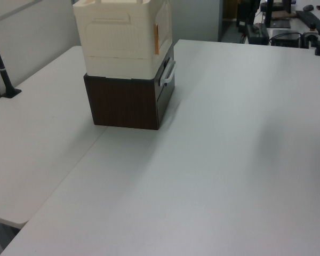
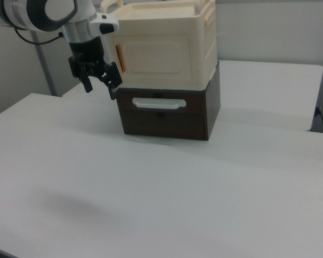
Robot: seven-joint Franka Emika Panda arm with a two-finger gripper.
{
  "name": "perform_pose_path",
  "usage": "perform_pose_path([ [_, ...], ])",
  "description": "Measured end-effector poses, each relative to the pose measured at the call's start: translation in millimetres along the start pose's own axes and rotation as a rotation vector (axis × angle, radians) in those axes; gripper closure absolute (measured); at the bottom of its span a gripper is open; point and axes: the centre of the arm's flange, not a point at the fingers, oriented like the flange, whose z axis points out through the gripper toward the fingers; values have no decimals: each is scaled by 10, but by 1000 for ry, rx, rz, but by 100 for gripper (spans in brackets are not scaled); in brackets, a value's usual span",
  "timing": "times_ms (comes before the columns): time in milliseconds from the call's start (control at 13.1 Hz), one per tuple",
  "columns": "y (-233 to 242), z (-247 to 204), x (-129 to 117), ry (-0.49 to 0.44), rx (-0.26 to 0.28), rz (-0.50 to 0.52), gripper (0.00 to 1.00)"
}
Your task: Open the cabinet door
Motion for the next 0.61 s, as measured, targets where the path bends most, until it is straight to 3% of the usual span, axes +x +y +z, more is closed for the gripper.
perform_pose_path([
  [613,-9,18,6,-3,0,-10,0],
])
